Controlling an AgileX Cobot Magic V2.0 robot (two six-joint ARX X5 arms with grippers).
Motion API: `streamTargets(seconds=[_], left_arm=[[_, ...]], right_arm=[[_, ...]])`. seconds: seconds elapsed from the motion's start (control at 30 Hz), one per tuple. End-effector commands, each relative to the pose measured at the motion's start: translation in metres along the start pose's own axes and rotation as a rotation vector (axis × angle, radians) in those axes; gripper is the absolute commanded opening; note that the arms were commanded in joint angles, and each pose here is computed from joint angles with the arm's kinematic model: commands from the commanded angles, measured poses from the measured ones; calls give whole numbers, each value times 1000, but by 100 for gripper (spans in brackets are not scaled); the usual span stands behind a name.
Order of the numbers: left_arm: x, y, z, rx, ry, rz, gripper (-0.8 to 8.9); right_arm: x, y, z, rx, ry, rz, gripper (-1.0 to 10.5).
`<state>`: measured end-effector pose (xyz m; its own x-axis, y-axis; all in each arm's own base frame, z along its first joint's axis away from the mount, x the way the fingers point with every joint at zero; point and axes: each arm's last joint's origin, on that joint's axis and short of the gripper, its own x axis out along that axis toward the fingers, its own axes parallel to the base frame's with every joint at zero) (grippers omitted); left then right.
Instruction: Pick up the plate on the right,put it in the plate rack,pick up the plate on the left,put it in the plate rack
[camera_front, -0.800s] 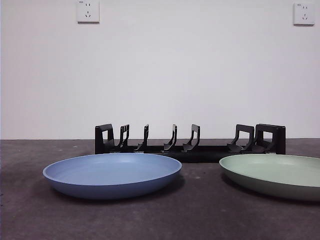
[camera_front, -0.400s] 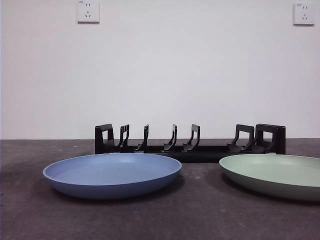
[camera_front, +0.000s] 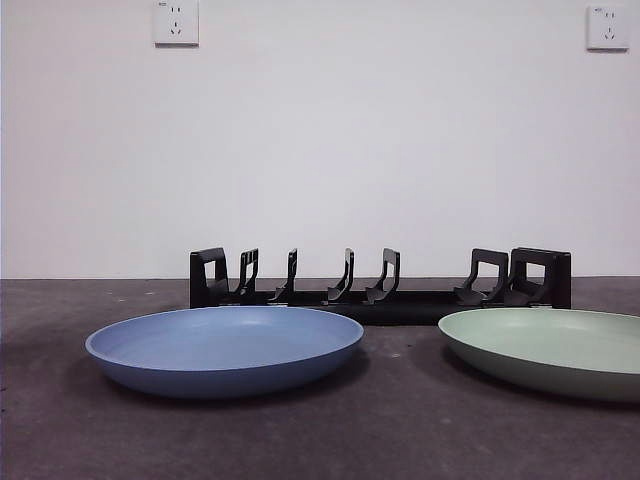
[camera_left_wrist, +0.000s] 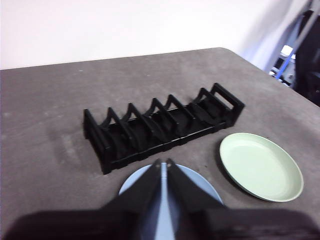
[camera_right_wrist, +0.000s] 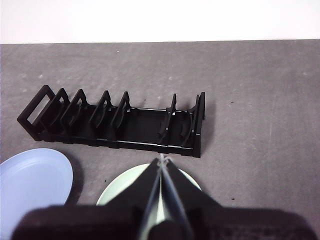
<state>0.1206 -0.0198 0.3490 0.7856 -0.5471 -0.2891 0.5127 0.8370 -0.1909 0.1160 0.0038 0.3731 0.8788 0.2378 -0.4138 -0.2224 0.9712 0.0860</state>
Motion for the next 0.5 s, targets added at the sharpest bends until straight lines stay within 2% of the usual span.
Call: streamTargets(seconds=[0.03, 0.07, 0.1, 0.2, 0.3, 0.5], left_arm=[[-1, -2, 1, 23, -9, -22, 404], [0, -2, 1, 25, -11, -24, 524], [0, -2, 2, 27, -14, -25, 597], [0, -3, 3, 35, -21, -51, 631], [0, -5, 3, 42, -26, -105, 631], [0, -6, 4, 79, -35, -117, 631]], right_arm=[[-1, 1, 1, -8, -7, 23, 176], [-1, 1, 1, -5, -6, 40, 256], [-1, 2, 1, 1, -5, 55, 338], [1, 2, 0, 9, 12, 64, 518], [2, 1, -2, 17, 37, 65, 545], [5, 1, -4, 34, 72, 66, 540]])
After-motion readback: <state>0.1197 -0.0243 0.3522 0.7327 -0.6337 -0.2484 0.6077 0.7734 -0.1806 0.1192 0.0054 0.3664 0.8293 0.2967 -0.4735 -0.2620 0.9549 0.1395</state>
